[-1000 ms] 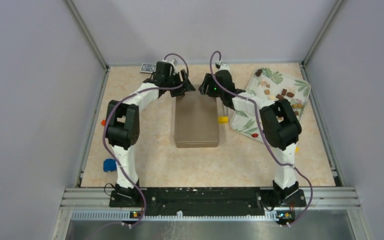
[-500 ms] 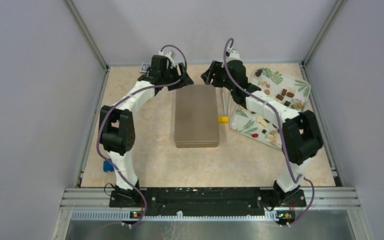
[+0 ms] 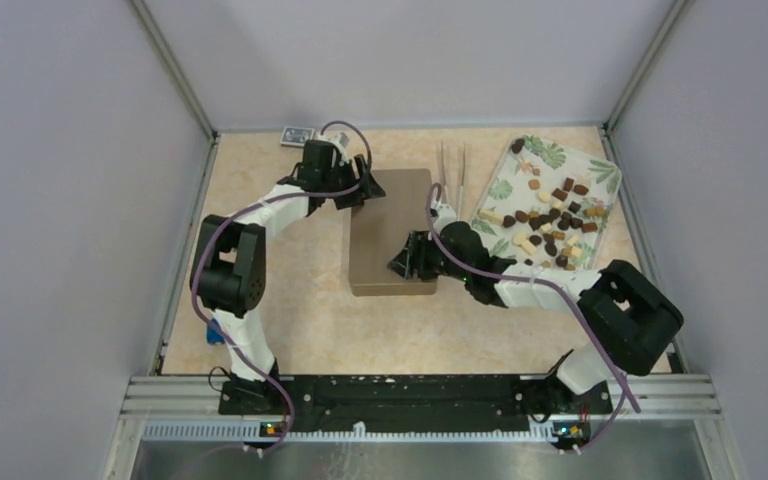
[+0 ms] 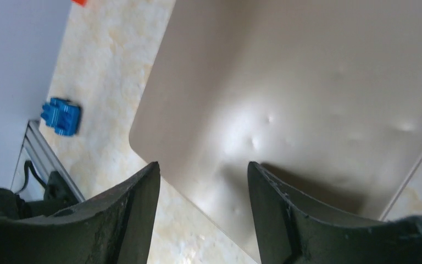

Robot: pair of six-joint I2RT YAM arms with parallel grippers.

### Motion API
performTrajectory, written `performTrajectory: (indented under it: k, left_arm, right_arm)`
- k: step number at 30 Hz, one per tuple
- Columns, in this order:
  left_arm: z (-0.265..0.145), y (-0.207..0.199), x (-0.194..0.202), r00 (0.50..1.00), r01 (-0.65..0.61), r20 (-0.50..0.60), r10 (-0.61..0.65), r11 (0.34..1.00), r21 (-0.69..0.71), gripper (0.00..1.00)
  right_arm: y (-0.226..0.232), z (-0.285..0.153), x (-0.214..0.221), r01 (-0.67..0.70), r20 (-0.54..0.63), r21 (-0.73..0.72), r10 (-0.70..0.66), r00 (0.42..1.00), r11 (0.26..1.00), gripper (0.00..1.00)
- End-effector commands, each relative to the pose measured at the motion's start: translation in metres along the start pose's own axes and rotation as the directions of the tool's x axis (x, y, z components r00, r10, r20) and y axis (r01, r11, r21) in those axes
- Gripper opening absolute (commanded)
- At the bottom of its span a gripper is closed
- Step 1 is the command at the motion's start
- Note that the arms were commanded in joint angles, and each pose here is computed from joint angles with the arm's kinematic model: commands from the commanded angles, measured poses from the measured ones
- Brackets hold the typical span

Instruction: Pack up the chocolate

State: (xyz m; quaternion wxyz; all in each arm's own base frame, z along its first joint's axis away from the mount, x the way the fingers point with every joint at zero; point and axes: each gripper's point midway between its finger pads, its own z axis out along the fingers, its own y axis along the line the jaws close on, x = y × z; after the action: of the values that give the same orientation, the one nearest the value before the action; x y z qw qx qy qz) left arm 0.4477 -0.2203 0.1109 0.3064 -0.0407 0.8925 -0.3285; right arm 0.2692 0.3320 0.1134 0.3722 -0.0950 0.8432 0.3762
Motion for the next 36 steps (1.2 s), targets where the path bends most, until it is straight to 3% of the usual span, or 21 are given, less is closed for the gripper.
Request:
performTrajectory:
  k: [1,9,14,17,22,27,30,33,36]
  left_arm:
    - [0.010,0.018,0.025,0.997,0.061,-0.050,-0.062,0.998,-0.027,0.72]
    - [-0.067,-0.050,-0.043,0.987,-0.057,0.155,0.051,0.998,0.038,0.74]
    - [-0.107,-0.076,-0.055,0.961,-0.108,0.265,0.083,0.991,0.082,0.76]
    - [-0.095,-0.070,-0.054,0.961,-0.099,0.267,0.073,0.991,0.086,0.77]
    - [-0.017,-0.027,-0.034,0.991,-0.025,0.130,0.019,0.999,0.044,0.78]
    - [0.032,0.009,-0.020,0.998,0.000,0.067,0.000,1.000,-0.010,0.77]
    - [0.038,0.014,-0.014,1.000,0.004,0.022,-0.003,1.000,-0.021,0.76]
    - [0.022,-0.008,-0.035,0.996,-0.021,0.082,0.020,1.000,0.017,0.77]
    - [-0.004,-0.042,-0.074,0.973,-0.070,0.224,0.051,0.995,0.077,0.77]
  right_arm:
    - [-0.008,0.004,0.005,-0.071,0.032,0.002,0.071,0.997,0.997,0.60]
    - [0.034,-0.053,-0.090,0.046,0.252,0.020,-0.050,0.966,0.999,0.60]
    - [0.030,-0.089,-0.118,0.058,0.359,0.101,-0.091,0.929,0.993,0.61]
    - [0.020,-0.081,-0.111,0.058,0.339,0.135,-0.101,0.935,0.989,0.61]
    - [-0.017,-0.038,-0.083,-0.006,0.349,0.181,-0.059,0.935,0.983,0.61]
    - [-0.038,0.003,-0.044,-0.036,0.215,0.217,-0.012,0.977,0.976,0.61]
    - [-0.032,-0.001,-0.047,-0.035,0.187,0.218,-0.007,0.982,0.975,0.61]
    - [-0.014,-0.028,-0.077,-0.017,0.263,0.196,-0.035,0.964,0.981,0.61]
    - [0.004,-0.063,-0.111,-0.005,0.356,0.191,-0.065,0.932,0.982,0.61]
